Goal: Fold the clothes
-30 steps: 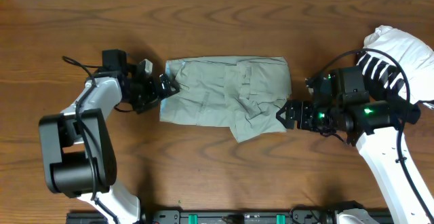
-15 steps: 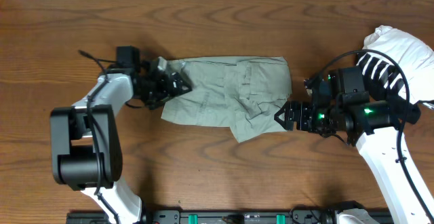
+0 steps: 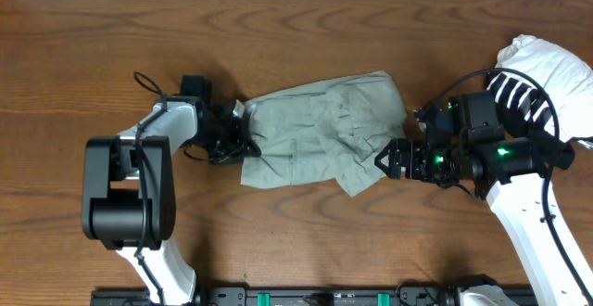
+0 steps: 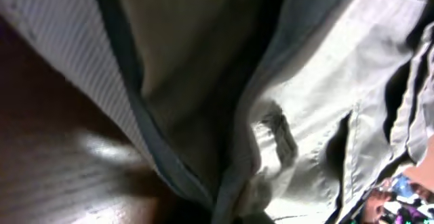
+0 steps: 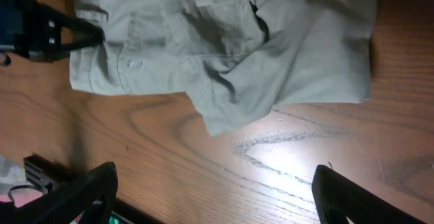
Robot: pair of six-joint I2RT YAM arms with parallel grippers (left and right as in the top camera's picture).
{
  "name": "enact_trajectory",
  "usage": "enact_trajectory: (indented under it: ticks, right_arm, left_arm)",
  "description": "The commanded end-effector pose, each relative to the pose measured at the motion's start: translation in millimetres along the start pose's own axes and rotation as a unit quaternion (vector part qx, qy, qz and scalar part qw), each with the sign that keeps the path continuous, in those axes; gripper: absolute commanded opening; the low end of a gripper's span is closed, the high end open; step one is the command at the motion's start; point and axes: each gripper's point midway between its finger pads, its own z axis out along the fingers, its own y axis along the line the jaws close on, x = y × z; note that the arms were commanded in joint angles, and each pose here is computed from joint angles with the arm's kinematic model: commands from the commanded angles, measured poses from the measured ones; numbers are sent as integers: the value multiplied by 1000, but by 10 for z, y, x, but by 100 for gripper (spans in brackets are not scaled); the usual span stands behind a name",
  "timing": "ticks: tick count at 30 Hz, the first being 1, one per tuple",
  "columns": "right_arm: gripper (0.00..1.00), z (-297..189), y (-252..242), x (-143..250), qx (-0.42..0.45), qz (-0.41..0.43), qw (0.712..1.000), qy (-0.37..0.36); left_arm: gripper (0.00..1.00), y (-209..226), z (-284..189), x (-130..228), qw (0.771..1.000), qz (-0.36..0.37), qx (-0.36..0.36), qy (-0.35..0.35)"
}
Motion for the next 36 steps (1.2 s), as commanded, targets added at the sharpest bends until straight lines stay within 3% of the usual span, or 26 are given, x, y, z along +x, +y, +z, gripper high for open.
enact_trajectory:
  ticks: [1, 13, 18, 25, 36]
  right_arm:
    - [90, -20, 23, -8, -7, -12, 1000, -6]
    - [89, -6, -43, -309, 19, -32, 997, -64]
    - [81, 137, 63, -559, 2, -40, 995, -93]
    - [70, 771, 318, -570, -24, -62, 996, -51]
    - [66, 1665, 1085, -435, -118, -91, 988, -34]
  left_arm:
    - [6, 124, 44, 96, 1000, -15, -16, 18]
    - [6, 205, -559, 25, 997, -59, -6, -45]
    - [6, 95, -886, 103, 995, -58, -1, -77]
    - [6, -138, -1231, 237, 989, -73, -1, -126]
    - [6, -325, -1297, 309, 983, -119, 15, -138]
